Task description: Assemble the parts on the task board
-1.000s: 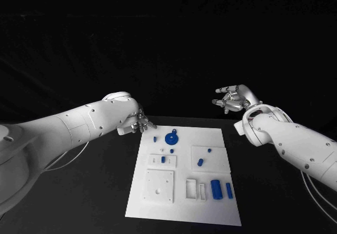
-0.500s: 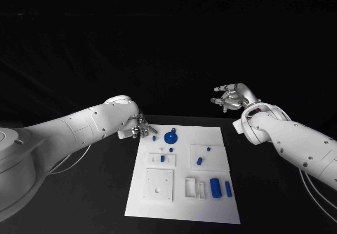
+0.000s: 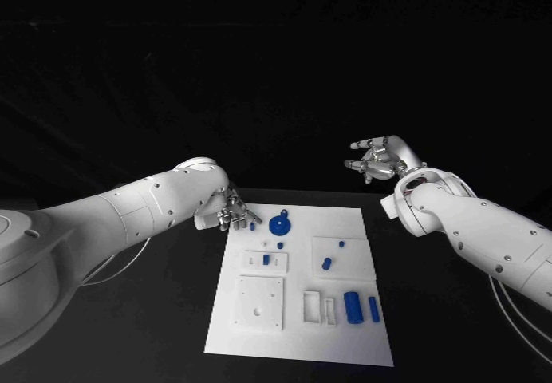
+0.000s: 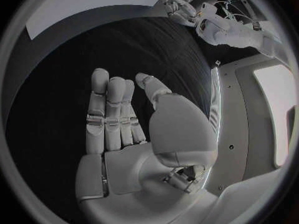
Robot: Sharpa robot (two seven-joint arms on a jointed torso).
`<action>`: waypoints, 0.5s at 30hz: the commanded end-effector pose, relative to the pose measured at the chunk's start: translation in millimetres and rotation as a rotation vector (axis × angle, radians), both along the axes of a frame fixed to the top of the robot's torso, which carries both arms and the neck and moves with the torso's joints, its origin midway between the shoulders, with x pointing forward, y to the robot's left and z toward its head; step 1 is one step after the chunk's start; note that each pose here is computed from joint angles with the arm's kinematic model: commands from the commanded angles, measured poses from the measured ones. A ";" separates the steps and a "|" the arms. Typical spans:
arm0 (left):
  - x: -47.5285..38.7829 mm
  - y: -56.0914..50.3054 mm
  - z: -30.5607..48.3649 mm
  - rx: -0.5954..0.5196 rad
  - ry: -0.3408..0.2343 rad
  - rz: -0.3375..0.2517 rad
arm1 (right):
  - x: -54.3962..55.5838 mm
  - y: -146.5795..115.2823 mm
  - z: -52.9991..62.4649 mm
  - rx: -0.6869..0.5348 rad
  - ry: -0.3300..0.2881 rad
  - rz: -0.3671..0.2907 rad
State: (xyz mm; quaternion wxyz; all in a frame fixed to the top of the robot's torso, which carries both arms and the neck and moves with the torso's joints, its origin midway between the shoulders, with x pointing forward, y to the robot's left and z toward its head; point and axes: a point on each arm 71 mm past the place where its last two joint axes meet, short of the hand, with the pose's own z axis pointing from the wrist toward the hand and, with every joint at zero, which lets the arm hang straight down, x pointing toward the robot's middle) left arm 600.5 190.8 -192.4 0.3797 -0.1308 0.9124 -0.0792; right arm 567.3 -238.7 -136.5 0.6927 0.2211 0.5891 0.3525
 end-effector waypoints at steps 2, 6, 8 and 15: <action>-2.5 -5.6 -2.3 -0.020 0.029 -0.031 | -0.2 1.2 0.5 0.000 -0.007 0.006; -2.2 -5.1 -3.0 -0.023 0.025 -0.027 | -0.1 1.3 0.4 0.000 -0.006 0.006; -1.9 -4.9 -3.1 -0.026 0.019 -0.024 | 0.0 1.3 0.3 0.000 -0.006 0.006; -1.4 -5.7 -3.8 -0.040 0.005 -0.019 | 0.1 1.9 0.0 0.000 -0.004 0.007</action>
